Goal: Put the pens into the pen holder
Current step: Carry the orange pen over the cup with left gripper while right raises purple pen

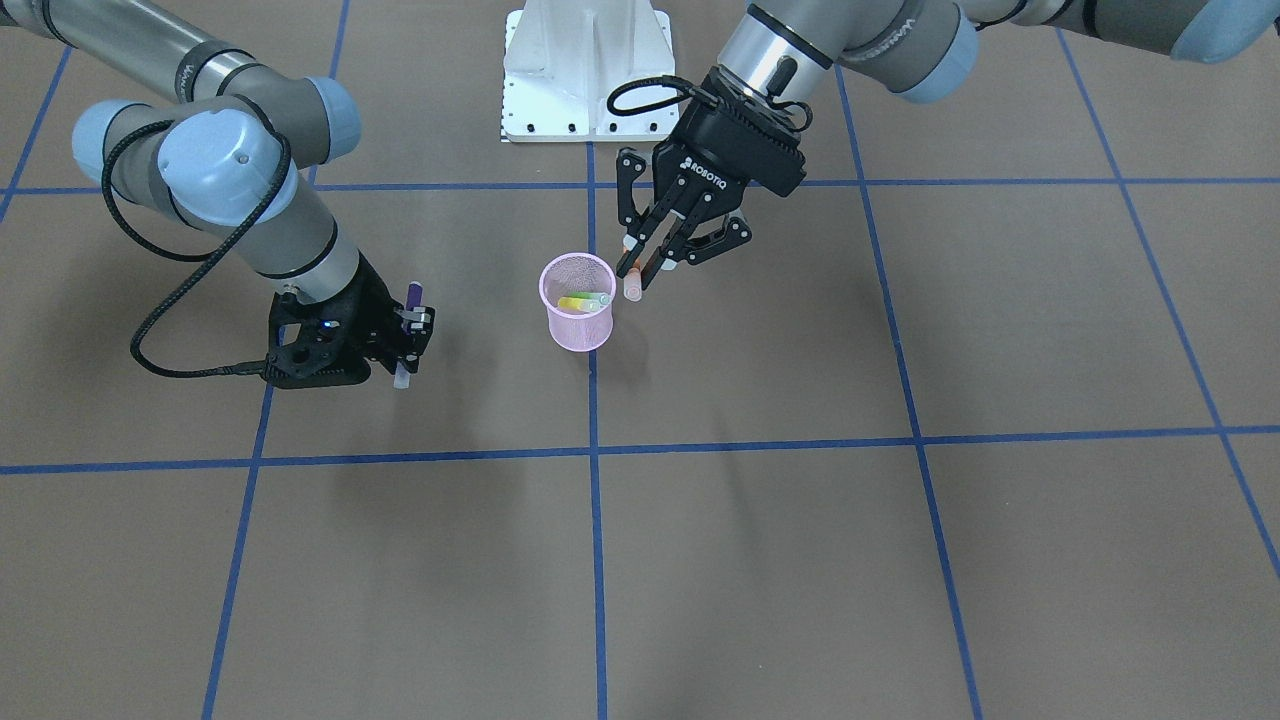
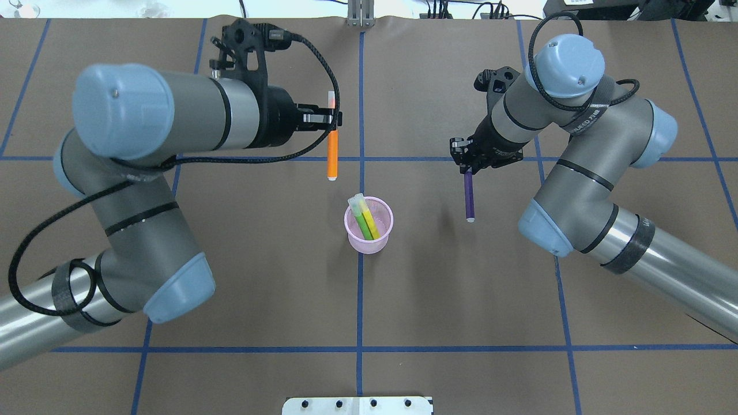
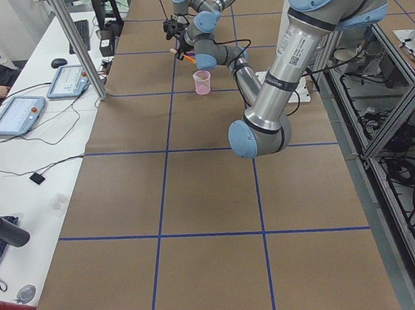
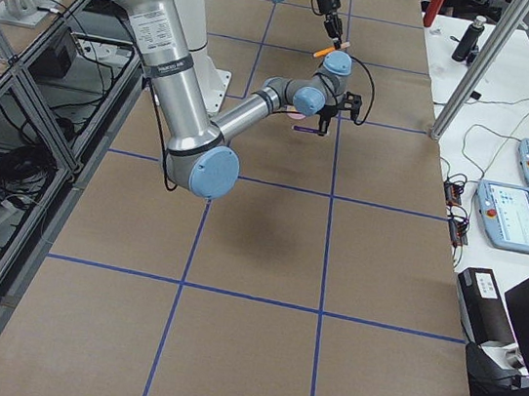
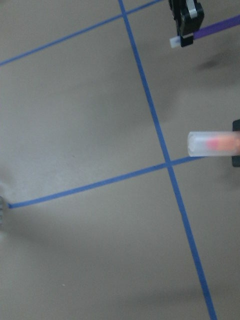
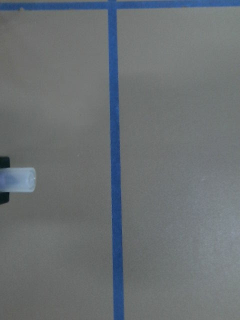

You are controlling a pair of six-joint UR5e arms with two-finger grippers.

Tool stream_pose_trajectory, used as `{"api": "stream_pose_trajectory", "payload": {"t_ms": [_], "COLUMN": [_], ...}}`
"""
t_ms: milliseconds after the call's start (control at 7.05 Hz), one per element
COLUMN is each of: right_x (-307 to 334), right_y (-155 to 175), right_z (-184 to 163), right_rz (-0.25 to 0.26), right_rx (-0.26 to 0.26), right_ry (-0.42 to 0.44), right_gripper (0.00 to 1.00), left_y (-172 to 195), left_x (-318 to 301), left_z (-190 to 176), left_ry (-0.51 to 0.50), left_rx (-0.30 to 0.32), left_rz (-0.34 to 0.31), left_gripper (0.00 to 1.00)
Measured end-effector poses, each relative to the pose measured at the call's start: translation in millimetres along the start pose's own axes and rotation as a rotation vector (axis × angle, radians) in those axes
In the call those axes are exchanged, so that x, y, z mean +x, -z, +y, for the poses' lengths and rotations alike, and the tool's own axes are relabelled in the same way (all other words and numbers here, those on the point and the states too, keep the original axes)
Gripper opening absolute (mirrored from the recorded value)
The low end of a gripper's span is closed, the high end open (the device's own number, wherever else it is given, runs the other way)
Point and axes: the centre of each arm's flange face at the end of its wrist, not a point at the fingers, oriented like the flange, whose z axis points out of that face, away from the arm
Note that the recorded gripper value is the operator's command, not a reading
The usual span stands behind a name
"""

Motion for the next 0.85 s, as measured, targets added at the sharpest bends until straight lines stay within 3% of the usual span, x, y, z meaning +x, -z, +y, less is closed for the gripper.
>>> {"api": "stream_pose_trajectory", "payload": {"t_ms": [284,851], "right_x": [8,13], "right_y": [34,81], "right_z": [-6,-15], "right_rz": [-0.077,-0.118], "right_rx": [0.092,0.237], "right_ry": [0.036,0.059], "right_gripper": [0.00,0.00], "left_y": [-19,-59], "left_x": [6,16], "left_z": [50,89], "left_ry": [0.000,-0.002], "left_rx": [0.045,0.088], "left_rz": [0.014,-0.001], "left_gripper": [0.00,0.00]}}
